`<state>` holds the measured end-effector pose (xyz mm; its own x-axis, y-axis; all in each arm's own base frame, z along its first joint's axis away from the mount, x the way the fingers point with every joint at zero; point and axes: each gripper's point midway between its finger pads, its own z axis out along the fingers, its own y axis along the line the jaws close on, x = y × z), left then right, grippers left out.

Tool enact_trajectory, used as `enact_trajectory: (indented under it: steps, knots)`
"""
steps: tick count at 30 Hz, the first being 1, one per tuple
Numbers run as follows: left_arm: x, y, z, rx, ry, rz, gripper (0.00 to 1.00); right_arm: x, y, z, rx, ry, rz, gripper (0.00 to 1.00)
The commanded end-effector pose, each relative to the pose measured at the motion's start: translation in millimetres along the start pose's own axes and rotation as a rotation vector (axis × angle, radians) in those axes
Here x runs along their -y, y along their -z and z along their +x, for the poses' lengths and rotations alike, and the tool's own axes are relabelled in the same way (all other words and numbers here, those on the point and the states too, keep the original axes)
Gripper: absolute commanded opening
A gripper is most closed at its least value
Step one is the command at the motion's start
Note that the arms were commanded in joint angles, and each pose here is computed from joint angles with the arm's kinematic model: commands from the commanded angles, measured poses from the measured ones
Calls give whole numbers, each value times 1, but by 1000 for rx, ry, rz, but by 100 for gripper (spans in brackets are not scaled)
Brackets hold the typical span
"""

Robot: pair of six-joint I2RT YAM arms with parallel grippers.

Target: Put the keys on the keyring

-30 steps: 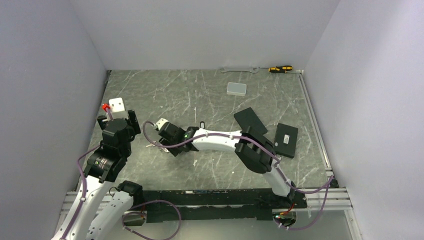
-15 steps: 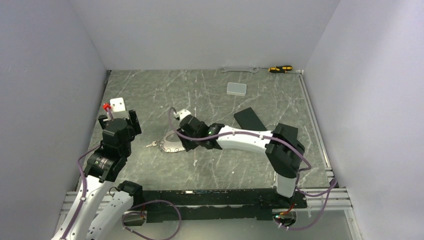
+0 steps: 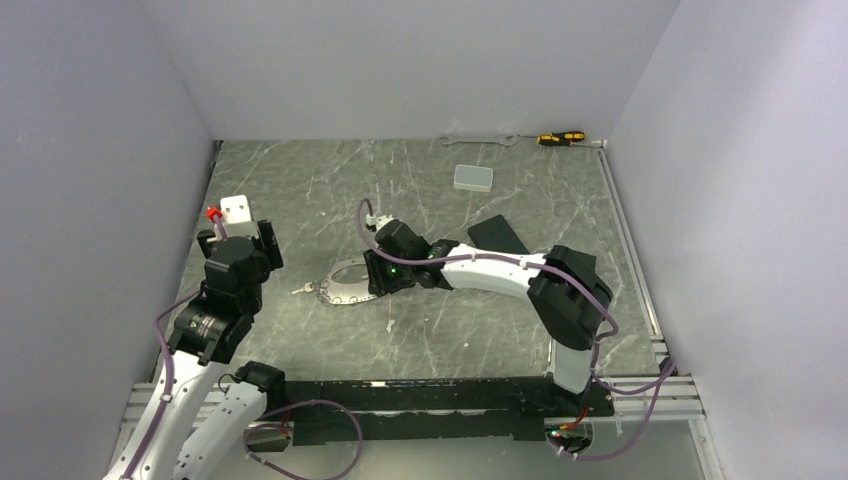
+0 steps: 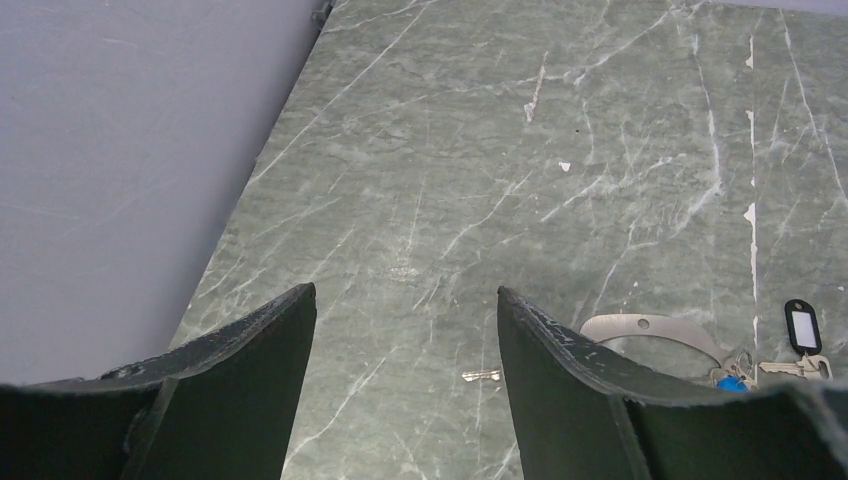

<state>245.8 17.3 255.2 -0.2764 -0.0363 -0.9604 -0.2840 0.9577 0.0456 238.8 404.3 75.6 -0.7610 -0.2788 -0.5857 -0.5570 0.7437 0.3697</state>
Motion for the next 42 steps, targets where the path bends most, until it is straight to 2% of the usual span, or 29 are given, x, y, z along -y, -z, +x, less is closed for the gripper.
enact_trajectory:
  steps: [1, 12, 29, 42]
  knots:
    - [1, 0, -10, 29, 6, 8, 71, -13, -8, -3, 6, -24, -59, 38]
    - [0, 1, -10, 35, 9, 11, 71, -4, -28, 14, -49, -32, -39, 39]
    - [0, 1, -10, 33, 8, 10, 71, 5, -38, 21, -60, -27, -11, 39]
    - [0, 1, -10, 34, 7, 11, 71, 7, -41, 15, -49, -30, -3, 23]
